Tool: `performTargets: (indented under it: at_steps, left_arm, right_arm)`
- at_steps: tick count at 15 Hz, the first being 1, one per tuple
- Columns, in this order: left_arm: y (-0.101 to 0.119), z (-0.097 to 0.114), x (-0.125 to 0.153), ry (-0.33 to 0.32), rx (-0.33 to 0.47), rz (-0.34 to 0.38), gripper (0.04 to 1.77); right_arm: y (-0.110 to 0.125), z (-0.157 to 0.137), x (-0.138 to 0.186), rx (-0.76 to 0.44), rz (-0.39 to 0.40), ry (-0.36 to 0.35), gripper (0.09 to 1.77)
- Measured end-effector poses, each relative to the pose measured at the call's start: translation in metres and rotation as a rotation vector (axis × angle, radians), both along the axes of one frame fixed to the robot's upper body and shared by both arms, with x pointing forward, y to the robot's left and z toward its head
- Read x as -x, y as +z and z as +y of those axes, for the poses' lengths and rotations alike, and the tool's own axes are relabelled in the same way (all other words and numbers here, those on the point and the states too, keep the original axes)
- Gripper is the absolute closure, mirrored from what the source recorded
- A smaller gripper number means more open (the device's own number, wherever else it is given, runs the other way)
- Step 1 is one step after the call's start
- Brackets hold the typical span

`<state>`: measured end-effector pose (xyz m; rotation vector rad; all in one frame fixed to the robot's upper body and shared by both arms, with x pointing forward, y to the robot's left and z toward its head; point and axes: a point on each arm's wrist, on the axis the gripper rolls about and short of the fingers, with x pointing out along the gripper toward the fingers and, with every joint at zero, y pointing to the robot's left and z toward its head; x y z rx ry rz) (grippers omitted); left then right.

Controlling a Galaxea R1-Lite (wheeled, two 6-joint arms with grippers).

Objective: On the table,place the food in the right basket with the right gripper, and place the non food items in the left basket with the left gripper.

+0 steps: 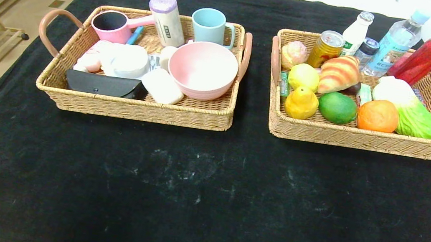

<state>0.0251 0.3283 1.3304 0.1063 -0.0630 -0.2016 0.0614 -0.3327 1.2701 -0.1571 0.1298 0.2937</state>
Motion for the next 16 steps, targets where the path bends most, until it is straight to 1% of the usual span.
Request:
performTargets:
  at_steps: [3,5,8,9,10,11,12,14,16]
  left_arm:
    - [-0.010,-0.001,0.010,-0.021,0.012,-0.029,0.09]
    - [-0.024,0.000,0.014,-0.030,0.029,-0.035,0.09]
    - [-0.048,0.000,0.015,-0.034,0.028,-0.053,0.09]
    - [-0.054,0.000,0.012,-0.031,0.032,-0.067,0.09]
    - [-0.058,0.000,0.008,-0.026,0.034,-0.096,0.09]
    - [-0.063,0.000,0.004,-0.017,0.034,-0.115,0.09]
    - [-0.068,0.001,-0.002,0.005,0.036,-0.143,0.09]
    - [-0.079,0.002,-0.013,0.040,0.040,-0.161,0.09]
    - [-0.090,0.002,-0.019,0.050,0.039,-0.130,0.09]
  right_arm:
    - [-0.003,0.001,0.004,-0.007,-0.026,0.011,0.15]
    - [-0.002,0.001,0.011,-0.011,-0.068,0.017,0.15]
    - [-0.003,0.002,0.021,-0.013,-0.139,0.007,0.15]
    - [-0.004,0.002,0.024,-0.034,-0.153,0.003,0.15]
    - [-0.004,0.002,0.026,-0.090,-0.161,0.004,0.15]
    - [-0.001,0.002,0.027,-0.134,-0.190,0.005,0.15]
    - [0.001,0.002,0.027,-0.148,-0.233,-0.007,0.15]
    - [-0.004,0.000,0.025,-0.143,-0.290,-0.087,0.15]
    - [-0.018,0.000,0.021,-0.098,-0.298,-0.112,0.15]
